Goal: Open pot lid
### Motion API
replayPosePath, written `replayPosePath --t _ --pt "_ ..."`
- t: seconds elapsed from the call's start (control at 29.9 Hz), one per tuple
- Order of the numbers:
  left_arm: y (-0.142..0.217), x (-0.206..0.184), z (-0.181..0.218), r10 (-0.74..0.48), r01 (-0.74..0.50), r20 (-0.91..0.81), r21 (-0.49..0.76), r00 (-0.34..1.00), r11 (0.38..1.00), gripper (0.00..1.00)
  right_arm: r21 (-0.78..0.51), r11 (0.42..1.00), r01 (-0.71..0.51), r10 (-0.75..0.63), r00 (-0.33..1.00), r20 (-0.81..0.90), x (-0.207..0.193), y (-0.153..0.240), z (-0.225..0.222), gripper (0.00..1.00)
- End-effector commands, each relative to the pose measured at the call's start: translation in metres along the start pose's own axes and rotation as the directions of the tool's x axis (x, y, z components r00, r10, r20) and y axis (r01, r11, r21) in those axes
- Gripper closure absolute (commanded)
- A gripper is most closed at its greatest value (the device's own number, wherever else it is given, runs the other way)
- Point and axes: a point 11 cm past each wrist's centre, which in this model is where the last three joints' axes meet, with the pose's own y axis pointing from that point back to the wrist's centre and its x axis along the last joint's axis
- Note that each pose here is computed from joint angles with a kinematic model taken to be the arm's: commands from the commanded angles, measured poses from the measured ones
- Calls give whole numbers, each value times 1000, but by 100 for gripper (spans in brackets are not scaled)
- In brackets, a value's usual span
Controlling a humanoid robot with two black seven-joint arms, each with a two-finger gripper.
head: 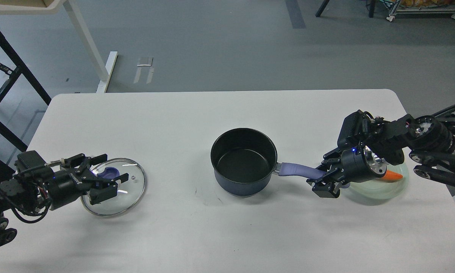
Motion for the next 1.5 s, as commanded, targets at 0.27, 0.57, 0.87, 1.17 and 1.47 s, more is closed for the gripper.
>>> replayPosePath --t 0.27,0.57,0.87,1.17,1.47 --pt "-4 124 -13 274 -243 -693 146 667 959 1 0 1000 0 0 1000 0 0 0 0 71" --pt "-18 162 -63 367 -428 -927 362 -76 828 1 0 1000 -2 2 1000 -1 1 0 0 65" --pt "-41 153 -84 343 -380 -900 427 -271 821 1 1 1000 -21 21 1000 1 3 1 0 16" --pt "-45 150 -78 288 -355 -919 373 -270 857 1 -9 986 -168 168 981 94 35 43 0 1" --pt "-47 149 -75 267 -358 -924 355 -272 864 1 -62 827 -558 533 746 398 99 116 10 1"
